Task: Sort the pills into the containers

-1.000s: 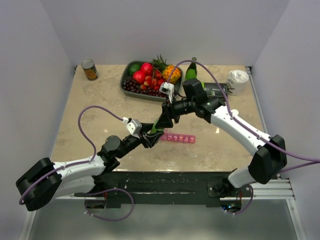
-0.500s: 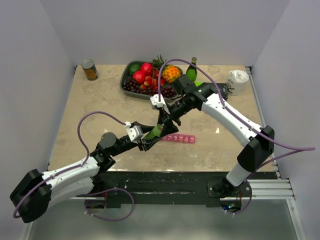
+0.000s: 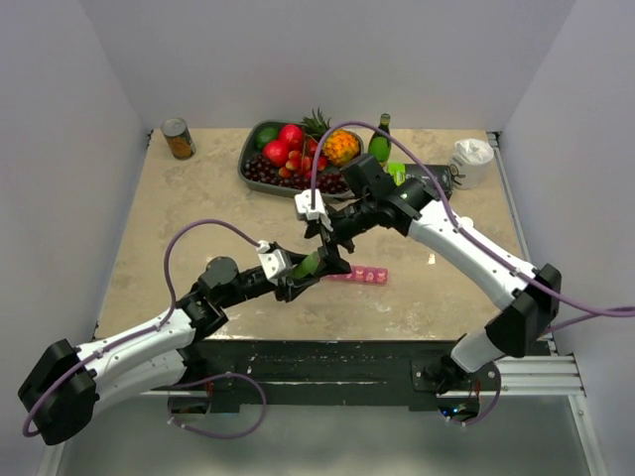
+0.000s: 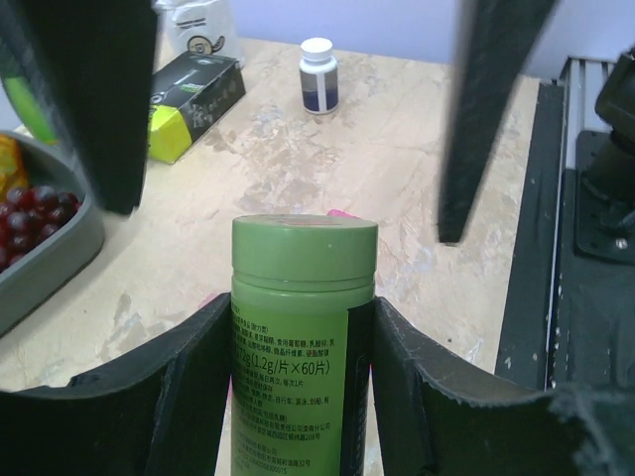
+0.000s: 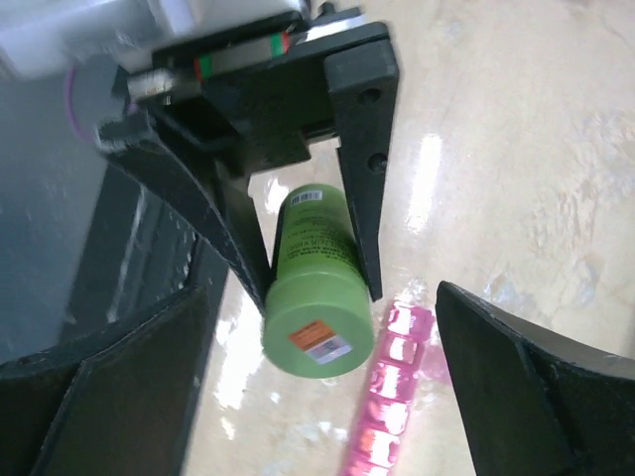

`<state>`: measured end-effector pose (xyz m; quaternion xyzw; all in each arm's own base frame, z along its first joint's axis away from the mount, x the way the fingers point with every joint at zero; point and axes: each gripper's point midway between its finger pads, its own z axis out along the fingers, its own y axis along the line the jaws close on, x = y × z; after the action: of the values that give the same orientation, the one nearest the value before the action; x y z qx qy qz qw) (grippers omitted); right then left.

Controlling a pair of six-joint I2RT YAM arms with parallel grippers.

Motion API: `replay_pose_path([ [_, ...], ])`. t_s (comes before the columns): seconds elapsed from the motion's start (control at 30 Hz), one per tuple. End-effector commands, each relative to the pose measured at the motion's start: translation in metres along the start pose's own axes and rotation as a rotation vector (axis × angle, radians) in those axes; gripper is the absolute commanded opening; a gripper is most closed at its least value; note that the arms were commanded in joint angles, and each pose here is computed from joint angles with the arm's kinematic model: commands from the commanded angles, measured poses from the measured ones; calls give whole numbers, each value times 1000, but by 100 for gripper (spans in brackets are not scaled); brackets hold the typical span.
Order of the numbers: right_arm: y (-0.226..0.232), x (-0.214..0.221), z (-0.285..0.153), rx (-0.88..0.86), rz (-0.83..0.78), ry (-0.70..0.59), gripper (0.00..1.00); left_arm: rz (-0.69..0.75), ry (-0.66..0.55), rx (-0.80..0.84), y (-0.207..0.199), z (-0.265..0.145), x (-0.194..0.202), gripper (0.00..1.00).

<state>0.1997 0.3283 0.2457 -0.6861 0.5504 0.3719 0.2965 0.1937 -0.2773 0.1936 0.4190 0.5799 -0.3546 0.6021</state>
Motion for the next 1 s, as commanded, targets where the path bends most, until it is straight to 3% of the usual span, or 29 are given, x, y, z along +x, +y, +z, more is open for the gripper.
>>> replay_pose_path([
  [0.0, -19, -35, -18, 220, 272, -164, 99, -101, -89, -102, 13, -1, -15, 0],
  [0.03, -19, -35, -17, 255, 466, -191, 99, -104, -112, -117, 15, -2, -19, 0],
  [0.13, -28, -20, -14, 357, 724, -217, 99, -133, -132, -173, 24, -4, -19, 0],
  [0.33, -38, 0, 1, 401, 892, -205, 99, -142, -147, -203, 30, -4, -24, 0],
  [0.5, -37, 11, 10, 388, 936, -192, 98, -141, -153, -208, 30, -5, -26, 0],
  [0.67, -28, 9, 13, 334, 936, -188, 89, -142, -154, -226, 33, -6, -25, 0],
  [0.8, -20, 9, 17, 278, 921, -185, 68, -141, -157, -245, 36, -9, -26, 0],
  [0.97, -14, -1, 20, 195, 855, -202, 28, -127, -163, -229, 33, -10, -29, 0],
])
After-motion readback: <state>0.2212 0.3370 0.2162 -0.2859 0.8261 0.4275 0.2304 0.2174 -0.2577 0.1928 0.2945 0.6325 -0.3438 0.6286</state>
